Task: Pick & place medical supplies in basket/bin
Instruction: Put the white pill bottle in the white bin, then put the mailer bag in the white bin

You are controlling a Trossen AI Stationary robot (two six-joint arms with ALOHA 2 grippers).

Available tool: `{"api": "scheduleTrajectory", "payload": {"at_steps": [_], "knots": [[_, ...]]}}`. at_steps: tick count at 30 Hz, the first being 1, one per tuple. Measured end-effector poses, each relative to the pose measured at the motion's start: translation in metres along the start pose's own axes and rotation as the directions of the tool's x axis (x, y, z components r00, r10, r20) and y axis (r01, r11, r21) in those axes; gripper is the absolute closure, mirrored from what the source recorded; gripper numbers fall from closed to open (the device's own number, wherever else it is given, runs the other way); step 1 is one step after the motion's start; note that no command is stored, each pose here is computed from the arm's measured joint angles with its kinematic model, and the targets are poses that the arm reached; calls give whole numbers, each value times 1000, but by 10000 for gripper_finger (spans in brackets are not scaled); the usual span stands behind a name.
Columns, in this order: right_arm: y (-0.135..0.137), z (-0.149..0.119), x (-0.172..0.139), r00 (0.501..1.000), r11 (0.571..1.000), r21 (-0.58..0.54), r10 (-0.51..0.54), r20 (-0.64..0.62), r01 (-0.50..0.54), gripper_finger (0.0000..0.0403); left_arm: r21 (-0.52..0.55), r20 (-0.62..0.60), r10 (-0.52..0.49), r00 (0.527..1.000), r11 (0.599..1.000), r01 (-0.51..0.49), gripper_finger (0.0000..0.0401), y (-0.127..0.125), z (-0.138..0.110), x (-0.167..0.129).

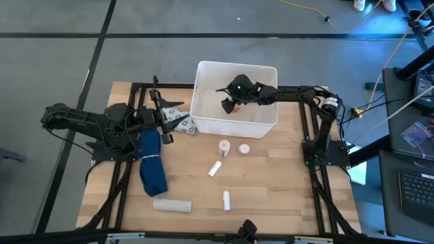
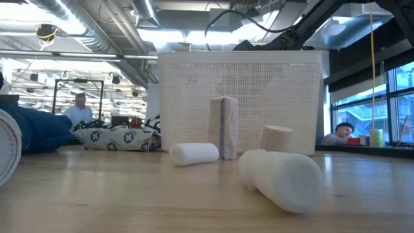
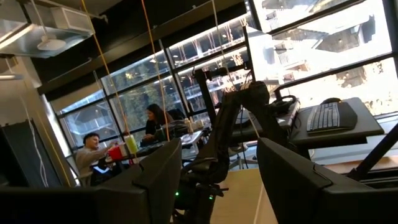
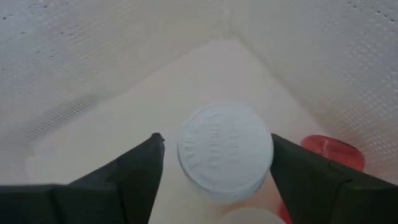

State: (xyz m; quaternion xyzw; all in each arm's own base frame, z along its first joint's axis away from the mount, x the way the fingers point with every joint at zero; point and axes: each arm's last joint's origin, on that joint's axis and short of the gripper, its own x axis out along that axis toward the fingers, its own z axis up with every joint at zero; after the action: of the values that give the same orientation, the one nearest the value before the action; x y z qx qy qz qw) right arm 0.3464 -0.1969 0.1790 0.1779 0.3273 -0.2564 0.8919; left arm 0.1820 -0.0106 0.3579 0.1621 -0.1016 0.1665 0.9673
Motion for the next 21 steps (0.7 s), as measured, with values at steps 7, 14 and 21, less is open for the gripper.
{"api": "scheduleTrajectory", "payload": {"at_steps": [7, 14, 21], "knots": [[4, 14, -4, 1000, 1000, -2, 7, 26, -7, 120, -10, -7, -4, 1000, 1000, 4, 198, 0, -1, 0], [9, 38, -13, 998, 1000, -6, 14, 59, -13, 120, -26, -57, -26, 998, 999, 24, 198, -3, -6, 0], [17, 73, -38, 998, 998, -40, 51, -35, -52, 120, 6, -205, 37, 978, 999, -36, 199, -4, -19, -2]]}}
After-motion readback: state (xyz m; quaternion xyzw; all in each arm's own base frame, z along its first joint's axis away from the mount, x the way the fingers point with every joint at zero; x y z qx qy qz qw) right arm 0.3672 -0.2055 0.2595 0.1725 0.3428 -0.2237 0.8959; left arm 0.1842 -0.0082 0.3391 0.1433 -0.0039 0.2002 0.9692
